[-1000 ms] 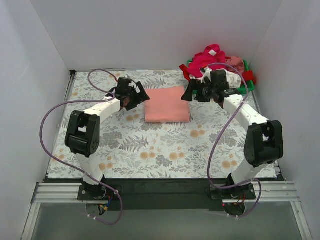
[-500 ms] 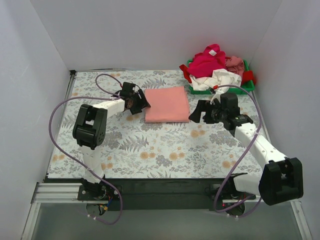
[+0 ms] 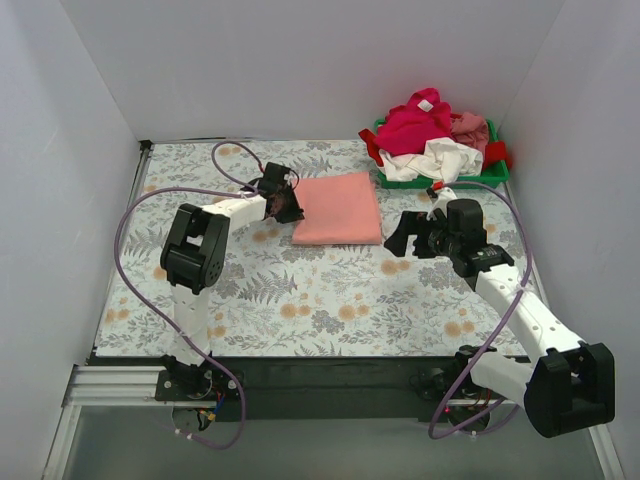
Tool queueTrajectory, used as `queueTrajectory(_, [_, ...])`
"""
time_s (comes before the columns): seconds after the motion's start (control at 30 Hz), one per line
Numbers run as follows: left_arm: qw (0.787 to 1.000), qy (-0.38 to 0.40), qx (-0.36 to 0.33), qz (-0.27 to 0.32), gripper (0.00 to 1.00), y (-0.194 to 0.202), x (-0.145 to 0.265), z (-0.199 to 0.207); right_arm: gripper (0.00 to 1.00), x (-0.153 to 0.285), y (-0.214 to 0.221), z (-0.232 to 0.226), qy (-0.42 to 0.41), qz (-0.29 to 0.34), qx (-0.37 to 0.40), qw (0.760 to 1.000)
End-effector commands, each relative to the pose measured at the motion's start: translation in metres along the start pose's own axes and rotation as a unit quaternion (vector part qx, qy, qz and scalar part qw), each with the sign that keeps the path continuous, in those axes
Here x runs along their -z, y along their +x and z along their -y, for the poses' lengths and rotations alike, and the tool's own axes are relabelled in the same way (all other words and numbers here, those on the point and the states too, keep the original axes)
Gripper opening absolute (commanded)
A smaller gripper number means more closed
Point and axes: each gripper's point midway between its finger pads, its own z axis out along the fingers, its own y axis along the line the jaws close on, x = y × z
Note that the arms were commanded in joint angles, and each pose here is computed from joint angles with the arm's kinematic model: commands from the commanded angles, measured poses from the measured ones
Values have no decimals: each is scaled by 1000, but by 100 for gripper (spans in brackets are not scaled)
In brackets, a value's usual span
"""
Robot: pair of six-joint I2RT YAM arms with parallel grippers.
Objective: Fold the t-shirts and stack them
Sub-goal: Neatly place the folded tshirt to the corner
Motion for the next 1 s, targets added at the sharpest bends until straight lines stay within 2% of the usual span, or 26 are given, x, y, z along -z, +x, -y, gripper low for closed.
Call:
queueTrajectory(0.0, [996,-79,-30,-15,0,15,4,-32,98,5,1,9,21,8,21,1000])
queueTrajectory(0.13, [991,-120,-54,13,0,11,38,-50,98,6,6,18,41,8,27,999])
queueTrajectory(0.17, [989,-136,-58,4,0,24,44,-63,98,7,6,18,43,10,28,999])
queueTrajectory(0.2, [987,-143,-62,25,0,15,59,-64,98,8,8,19,44,9,29,999])
queueTrajectory(0.37, [979,-193,-66,26,0,41,97,-102,98,7,13,25,54,6,27,998])
queueTrajectory(0.53, [961,-241,-122,63,0,23,125,-124,98,2,19,25,47,-9,25,999])
queueTrajectory(0.63, [958,-240,-140,72,0,9,122,-135,98,0,22,26,44,-17,27,999])
queueTrajectory(0.8, [950,-278,-130,64,0,-29,108,-183,98,2,25,31,56,-17,34,998])
queueTrajectory(0.9, [940,-304,-139,70,0,-61,100,-209,98,1,27,37,67,-17,35,997])
queueTrajectory(0.93, [939,-301,-136,92,0,-86,99,-211,98,1,28,39,73,-19,35,997])
queueTrajectory(0.97, [940,-296,-145,91,0,-94,95,-213,98,0,29,40,75,-20,36,996])
